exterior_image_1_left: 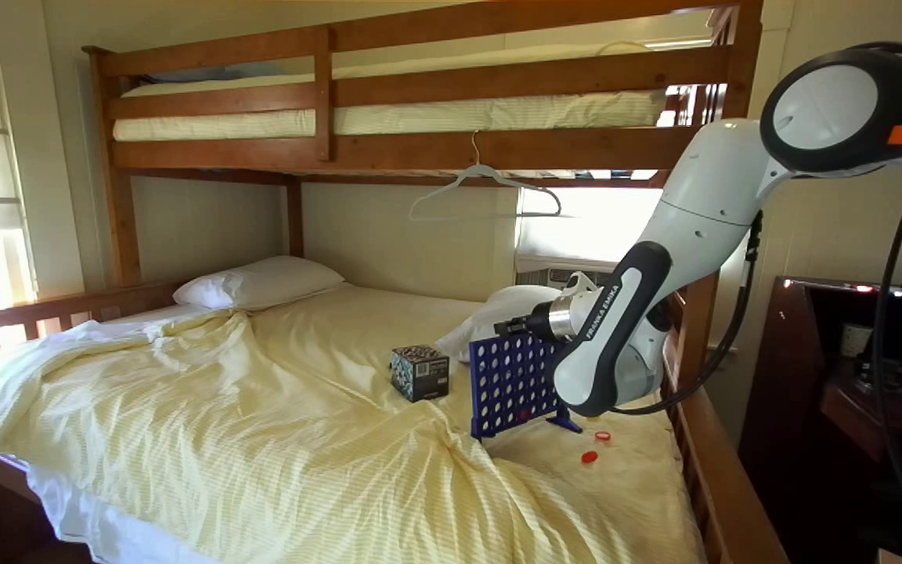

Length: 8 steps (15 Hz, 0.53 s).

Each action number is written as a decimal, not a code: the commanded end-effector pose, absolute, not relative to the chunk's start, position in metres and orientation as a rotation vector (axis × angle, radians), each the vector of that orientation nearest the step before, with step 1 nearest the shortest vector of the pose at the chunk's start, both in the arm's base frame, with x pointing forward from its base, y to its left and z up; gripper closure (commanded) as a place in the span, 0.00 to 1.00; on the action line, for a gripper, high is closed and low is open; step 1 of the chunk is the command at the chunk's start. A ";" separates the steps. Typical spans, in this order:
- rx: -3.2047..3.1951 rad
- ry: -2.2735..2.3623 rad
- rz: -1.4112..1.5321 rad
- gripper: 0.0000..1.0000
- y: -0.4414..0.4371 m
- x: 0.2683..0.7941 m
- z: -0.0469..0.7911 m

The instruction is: Put one orange chip in the blue gameboard.

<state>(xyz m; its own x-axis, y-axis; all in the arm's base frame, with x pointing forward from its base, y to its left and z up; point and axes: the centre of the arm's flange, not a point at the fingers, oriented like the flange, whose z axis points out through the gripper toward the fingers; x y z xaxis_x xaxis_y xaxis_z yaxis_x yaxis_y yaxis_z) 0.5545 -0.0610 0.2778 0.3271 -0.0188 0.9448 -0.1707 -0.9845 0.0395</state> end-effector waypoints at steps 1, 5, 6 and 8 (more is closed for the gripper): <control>2.527 -0.219 1.680 0.90 -0.064 0.547 0.267; 2.501 -0.303 1.764 0.90 -0.069 0.546 0.277; 2.502 -0.320 1.773 0.90 -0.069 0.545 0.278; 2.508 -0.340 1.776 0.90 -0.070 0.545 0.278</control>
